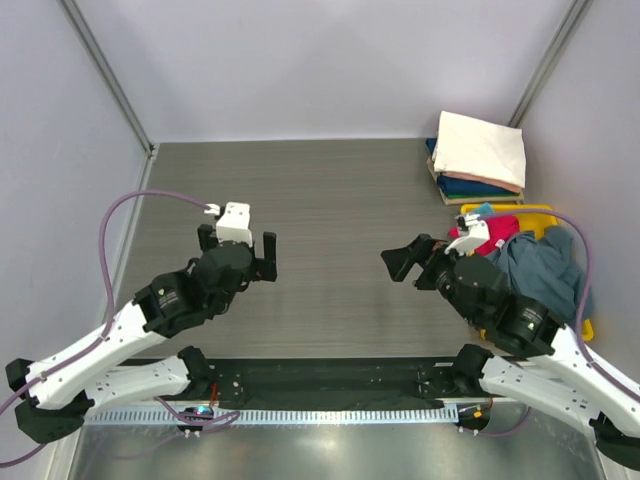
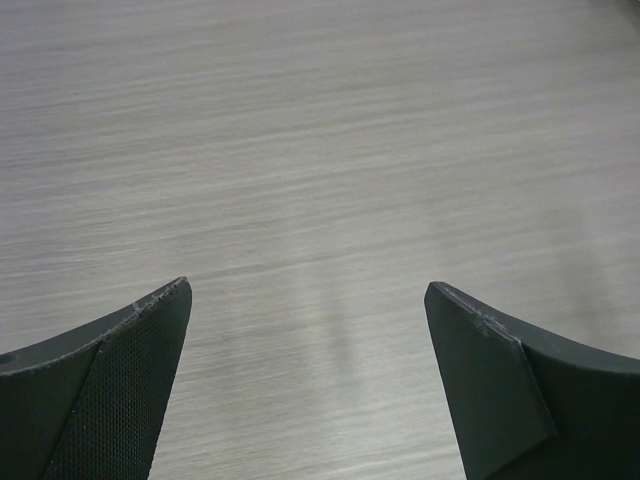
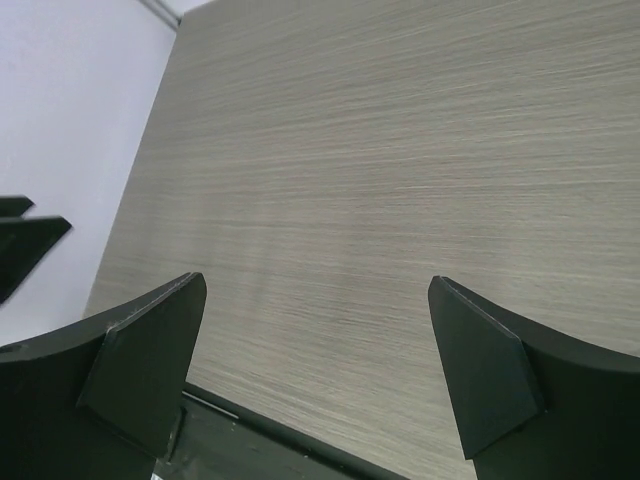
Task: Fold and stack the t-shirts
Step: Grab the tshirt from the pile
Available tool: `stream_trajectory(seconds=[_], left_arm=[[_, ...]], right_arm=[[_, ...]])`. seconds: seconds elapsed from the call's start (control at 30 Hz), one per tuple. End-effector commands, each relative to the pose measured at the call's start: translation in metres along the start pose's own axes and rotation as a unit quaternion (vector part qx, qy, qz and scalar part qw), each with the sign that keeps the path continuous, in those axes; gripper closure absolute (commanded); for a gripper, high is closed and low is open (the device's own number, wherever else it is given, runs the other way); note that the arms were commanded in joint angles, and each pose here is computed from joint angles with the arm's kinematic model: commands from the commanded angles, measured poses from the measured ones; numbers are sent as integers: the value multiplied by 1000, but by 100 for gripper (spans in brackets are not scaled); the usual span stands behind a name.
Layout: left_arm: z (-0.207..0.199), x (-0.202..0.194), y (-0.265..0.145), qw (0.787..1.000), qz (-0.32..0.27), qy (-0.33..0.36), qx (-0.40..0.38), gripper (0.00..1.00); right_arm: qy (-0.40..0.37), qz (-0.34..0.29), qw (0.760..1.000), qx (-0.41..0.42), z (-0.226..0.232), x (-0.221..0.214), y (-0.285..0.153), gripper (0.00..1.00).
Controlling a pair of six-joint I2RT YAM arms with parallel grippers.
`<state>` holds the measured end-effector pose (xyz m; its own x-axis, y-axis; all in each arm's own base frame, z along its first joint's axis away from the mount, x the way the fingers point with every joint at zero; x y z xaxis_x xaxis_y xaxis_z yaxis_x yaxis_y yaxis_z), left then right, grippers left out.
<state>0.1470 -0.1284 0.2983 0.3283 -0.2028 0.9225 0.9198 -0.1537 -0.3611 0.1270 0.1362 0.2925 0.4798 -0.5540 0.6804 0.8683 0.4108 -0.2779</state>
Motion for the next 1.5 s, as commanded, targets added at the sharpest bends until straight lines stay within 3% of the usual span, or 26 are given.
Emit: stream_trajectory(seconds=[0.0, 0.1, 0.17, 0.27, 0.4, 0.53, 0.67, 0.73, 0.8, 0.87, 0.93, 1.2, 1.47], left_arm=[[-8, 23, -10, 997, -28, -45, -55, 0], [-9, 35, -19, 990, -77, -48, -107, 0], [-6, 36, -28, 984, -102, -55, -135, 0], [-2, 37, -30, 985, -107, -45, -129, 0], [8, 28, -20, 996, -70, -31, -45, 0], [8, 15, -10, 999, -41, -15, -11, 2], [12, 9, -7, 999, -30, -10, 18, 4], [14, 7, -7, 999, -27, -10, 26, 4], [14, 6, -7, 999, -26, -11, 25, 4], [14, 5, -7, 999, -25, -10, 23, 5], [14, 5, -8, 999, -25, -9, 23, 5], [17, 3, -8, 999, -20, -6, 33, 7], [13, 1, -4, 999, -10, 6, 34, 8]], right_arm=[[53, -51, 997, -20, -7, 14, -14, 0], [109, -70, 991, 24, -9, 20, -32, 0], [83, -84, 990, 79, -9, 22, -42, 1], [96, -119, 987, 58, -23, 29, -53, 0], [58, -151, 985, -65, -45, 45, -64, 0], [-40, -175, 953, -243, -61, 61, -66, 0], [-119, -186, 922, -318, -44, 72, -40, 4], [-167, -165, 911, -340, -31, 73, -16, 9], [-175, -87, 917, -347, -39, 80, 17, 6], [-106, 11, 924, -367, -81, 89, 53, 4], [-88, 50, 915, -389, -110, 93, 78, 6], [-44, 69, 905, -417, -169, 102, 119, 9], [23, 75, 899, -432, -223, 111, 130, 24]])
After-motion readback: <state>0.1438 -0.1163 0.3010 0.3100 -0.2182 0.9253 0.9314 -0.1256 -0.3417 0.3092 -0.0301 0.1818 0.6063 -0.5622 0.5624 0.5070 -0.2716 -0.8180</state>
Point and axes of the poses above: each gripper's point midway between its finger pads, its own y axis out along the fingers, its own z axis along the line the jaws close on, x = y × z, the point moved 8 cm from there along -y, back along the fingers, and after that the axes turned 11 degrees about y, right-handed, at the moved point
